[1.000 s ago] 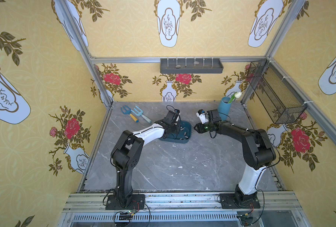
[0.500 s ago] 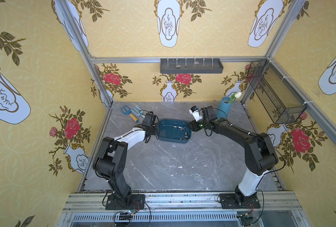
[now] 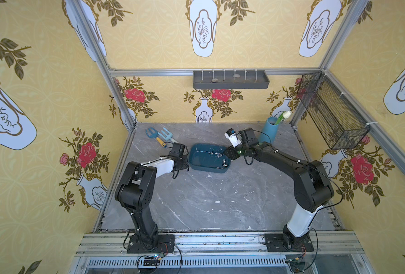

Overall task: Take out the socket from the storage box
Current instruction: Place the socket head at the center of the board.

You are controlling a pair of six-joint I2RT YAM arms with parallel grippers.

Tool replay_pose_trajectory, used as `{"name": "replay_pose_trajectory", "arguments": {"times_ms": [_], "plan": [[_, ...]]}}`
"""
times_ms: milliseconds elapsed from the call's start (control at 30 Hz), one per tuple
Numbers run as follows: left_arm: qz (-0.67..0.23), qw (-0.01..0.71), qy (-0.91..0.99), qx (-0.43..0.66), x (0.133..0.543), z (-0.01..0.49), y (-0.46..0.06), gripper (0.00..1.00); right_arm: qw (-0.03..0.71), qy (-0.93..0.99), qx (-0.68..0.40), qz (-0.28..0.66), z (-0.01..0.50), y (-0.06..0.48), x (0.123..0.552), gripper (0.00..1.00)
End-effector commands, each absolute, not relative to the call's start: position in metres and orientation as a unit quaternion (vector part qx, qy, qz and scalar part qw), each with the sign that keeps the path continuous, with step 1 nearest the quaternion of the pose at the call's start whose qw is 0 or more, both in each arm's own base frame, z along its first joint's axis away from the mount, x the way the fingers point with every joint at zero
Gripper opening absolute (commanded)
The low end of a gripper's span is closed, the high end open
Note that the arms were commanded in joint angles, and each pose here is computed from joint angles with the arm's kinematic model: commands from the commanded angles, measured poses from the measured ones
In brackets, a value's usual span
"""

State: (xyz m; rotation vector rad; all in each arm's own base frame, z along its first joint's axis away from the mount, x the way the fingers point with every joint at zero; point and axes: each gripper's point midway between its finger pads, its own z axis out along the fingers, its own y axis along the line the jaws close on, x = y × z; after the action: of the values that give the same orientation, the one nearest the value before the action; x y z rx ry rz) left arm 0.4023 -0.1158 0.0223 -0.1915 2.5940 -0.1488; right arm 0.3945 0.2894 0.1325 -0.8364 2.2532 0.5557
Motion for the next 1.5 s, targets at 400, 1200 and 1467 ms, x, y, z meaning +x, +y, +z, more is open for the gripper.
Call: {"name": "replay_pose_trajectory", "arguments": {"times_ms": [400,1200,1467], "plan": [[-0.034,0.261,0.961,-0.088,0.400,0.013,-0.104,0.49,0.341,0.851,-0.332,0.223,0.143,0.305,0.393,0.55],[-0.060,0.359,0.927,-0.088,0.391,0.125,-0.093,0.65,0.297,0.873,-0.348,0.170,0.108,0.340,0.399,0.54],[-0.064,0.375,0.921,-0.081,0.388,0.137,-0.092,0.66,0.274,0.903,-0.306,0.128,0.074,0.337,0.408,0.53]]}}
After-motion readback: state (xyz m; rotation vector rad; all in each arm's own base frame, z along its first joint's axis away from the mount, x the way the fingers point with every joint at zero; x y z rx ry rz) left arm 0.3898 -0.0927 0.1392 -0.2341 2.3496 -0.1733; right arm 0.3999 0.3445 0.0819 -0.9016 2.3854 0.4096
